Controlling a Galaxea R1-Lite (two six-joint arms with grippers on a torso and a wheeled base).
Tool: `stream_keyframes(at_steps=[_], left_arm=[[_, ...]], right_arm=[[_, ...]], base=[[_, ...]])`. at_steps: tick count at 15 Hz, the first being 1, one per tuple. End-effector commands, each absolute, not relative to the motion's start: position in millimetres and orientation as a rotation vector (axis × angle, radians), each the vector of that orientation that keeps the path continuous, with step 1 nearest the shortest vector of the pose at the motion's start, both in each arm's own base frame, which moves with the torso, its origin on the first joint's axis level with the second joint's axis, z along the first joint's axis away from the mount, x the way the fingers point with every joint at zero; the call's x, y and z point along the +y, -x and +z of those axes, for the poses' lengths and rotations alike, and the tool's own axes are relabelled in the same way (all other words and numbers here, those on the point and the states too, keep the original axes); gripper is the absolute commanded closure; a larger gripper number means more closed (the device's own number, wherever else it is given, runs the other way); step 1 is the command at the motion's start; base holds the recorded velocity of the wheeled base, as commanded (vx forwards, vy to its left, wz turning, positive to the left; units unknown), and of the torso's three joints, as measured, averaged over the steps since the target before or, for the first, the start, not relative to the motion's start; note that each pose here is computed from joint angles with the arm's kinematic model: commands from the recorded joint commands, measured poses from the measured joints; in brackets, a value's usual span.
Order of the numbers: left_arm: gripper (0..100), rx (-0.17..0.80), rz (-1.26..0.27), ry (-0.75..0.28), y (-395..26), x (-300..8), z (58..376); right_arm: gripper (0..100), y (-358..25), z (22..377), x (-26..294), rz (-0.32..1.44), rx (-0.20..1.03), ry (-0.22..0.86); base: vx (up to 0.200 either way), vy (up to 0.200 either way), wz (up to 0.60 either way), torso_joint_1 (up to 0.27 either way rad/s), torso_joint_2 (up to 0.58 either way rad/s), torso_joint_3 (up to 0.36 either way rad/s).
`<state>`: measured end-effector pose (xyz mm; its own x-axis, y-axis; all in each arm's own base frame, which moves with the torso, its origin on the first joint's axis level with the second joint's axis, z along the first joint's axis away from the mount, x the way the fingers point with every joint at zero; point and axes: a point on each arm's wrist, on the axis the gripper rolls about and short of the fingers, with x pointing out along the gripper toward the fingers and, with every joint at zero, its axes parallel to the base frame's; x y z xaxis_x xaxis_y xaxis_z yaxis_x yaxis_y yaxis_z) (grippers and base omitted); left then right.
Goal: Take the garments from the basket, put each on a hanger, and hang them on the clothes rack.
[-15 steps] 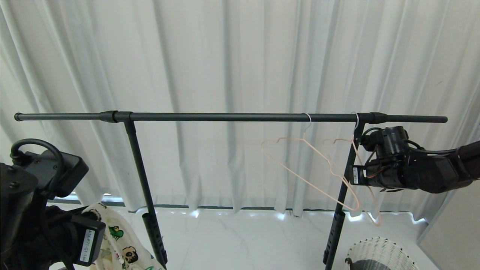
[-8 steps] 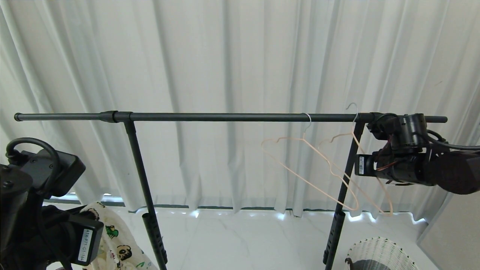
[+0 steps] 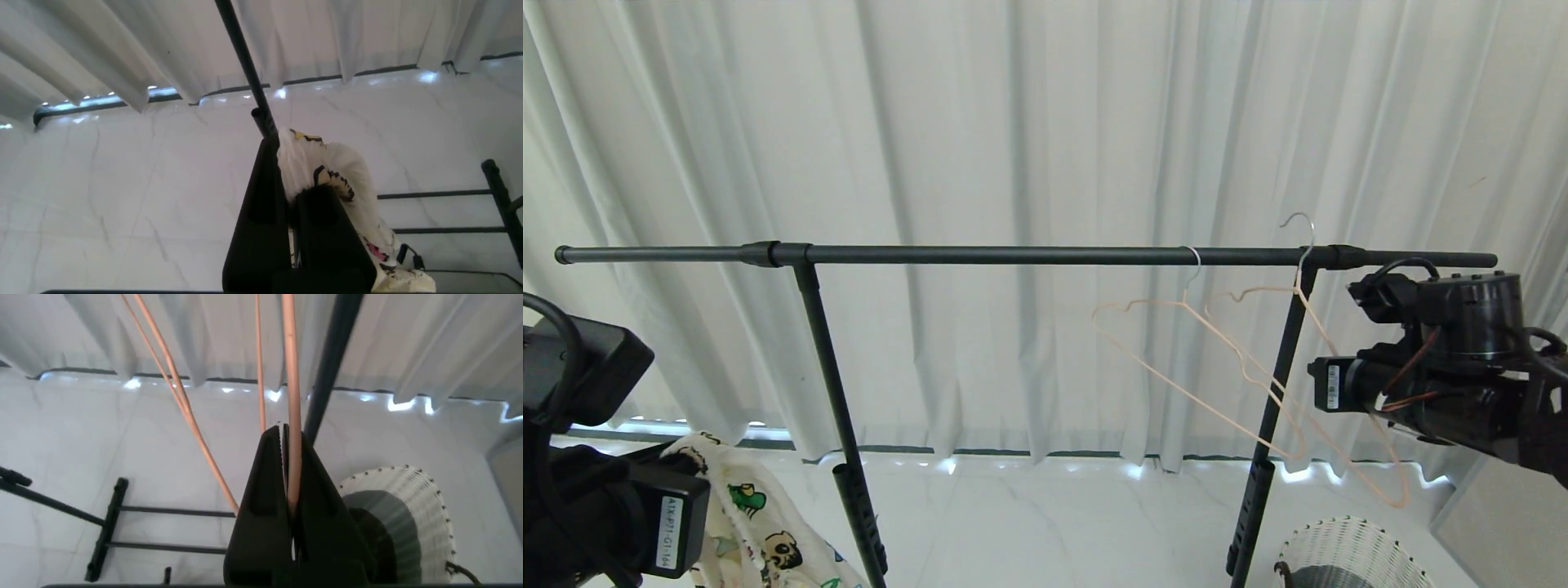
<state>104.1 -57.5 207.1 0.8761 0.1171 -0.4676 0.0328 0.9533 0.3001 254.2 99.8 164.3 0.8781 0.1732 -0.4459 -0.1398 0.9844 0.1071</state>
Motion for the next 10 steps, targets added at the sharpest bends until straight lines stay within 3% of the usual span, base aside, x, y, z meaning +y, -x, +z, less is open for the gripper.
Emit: stream_keyframes(at_steps=[1,2,5,10], left_arm=[[100,0.495,0.046,-0.302,-102.6,-56.3,208.5],[100,0.494,0.045,-0.303,-102.6,-56.3,208.9],[100,0.490,0.047,-0.345,-101.7,-55.6,209.1],[100,0.484,0.048,-0.340,-101.5,-55.2,210.4]], right_arm=[[100,-228.3,176.3,86.6,0.142,0.421,-0.076],[100,-217.1,177.5,81.7,0.128,0.412,-0.066],[100,-181.1,172.4,67.0,0.141,0.400,0.011],[100,-154.0,168.3,56.5,0.156,0.377,0.066]], base=[[0.000,0.000,0.00,0.000,0.00,0.000],[0.000,0.000,0.00,0.000,0.00,0.000],[-0.200,0.000,0.00,0.007,0.01,-0.001],[-0.200,0.000,0.00,-0.001,0.00,0.006]])
